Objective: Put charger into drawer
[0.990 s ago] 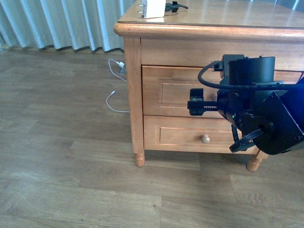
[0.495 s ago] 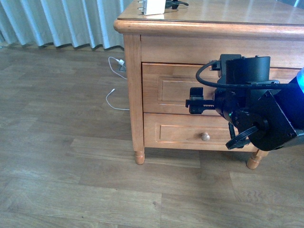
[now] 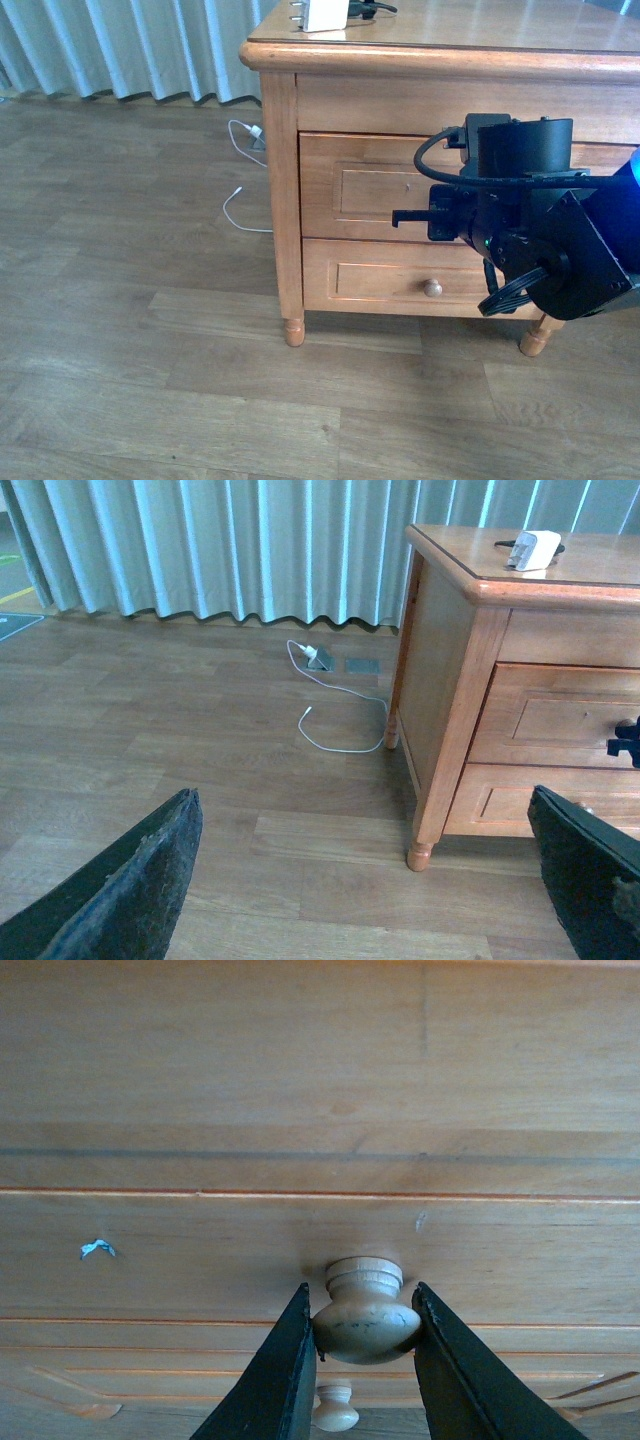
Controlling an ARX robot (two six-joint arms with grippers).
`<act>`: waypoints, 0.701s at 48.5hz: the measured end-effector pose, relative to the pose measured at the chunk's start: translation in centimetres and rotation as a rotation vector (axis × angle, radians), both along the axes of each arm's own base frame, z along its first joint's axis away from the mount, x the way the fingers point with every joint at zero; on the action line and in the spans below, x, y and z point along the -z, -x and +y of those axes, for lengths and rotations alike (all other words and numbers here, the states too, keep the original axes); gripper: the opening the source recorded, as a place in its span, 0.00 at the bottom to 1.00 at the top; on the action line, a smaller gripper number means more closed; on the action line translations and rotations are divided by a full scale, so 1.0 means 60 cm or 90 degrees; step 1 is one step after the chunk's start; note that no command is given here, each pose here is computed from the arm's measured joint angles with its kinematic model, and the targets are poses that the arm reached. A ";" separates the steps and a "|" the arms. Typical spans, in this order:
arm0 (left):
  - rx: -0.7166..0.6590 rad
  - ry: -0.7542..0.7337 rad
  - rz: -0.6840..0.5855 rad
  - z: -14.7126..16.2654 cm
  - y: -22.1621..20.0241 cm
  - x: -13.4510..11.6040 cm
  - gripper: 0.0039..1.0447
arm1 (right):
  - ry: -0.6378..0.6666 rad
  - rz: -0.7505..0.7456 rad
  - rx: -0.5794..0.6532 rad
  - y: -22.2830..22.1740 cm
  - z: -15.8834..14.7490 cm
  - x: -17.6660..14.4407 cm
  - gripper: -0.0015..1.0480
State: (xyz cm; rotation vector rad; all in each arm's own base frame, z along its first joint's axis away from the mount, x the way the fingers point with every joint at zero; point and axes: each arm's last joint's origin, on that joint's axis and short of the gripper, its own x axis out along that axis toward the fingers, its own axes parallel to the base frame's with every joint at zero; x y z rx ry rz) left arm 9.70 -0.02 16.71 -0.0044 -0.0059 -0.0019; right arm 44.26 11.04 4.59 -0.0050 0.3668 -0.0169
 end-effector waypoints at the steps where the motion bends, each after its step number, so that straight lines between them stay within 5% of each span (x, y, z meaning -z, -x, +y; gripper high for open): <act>1: 0.000 0.000 0.000 0.000 0.000 0.000 0.95 | 0.000 0.000 0.000 0.001 0.000 -0.001 0.22; 34: 0.000 0.000 0.000 0.000 0.000 0.000 0.95 | -0.030 0.106 -0.003 0.103 -0.016 -0.024 0.22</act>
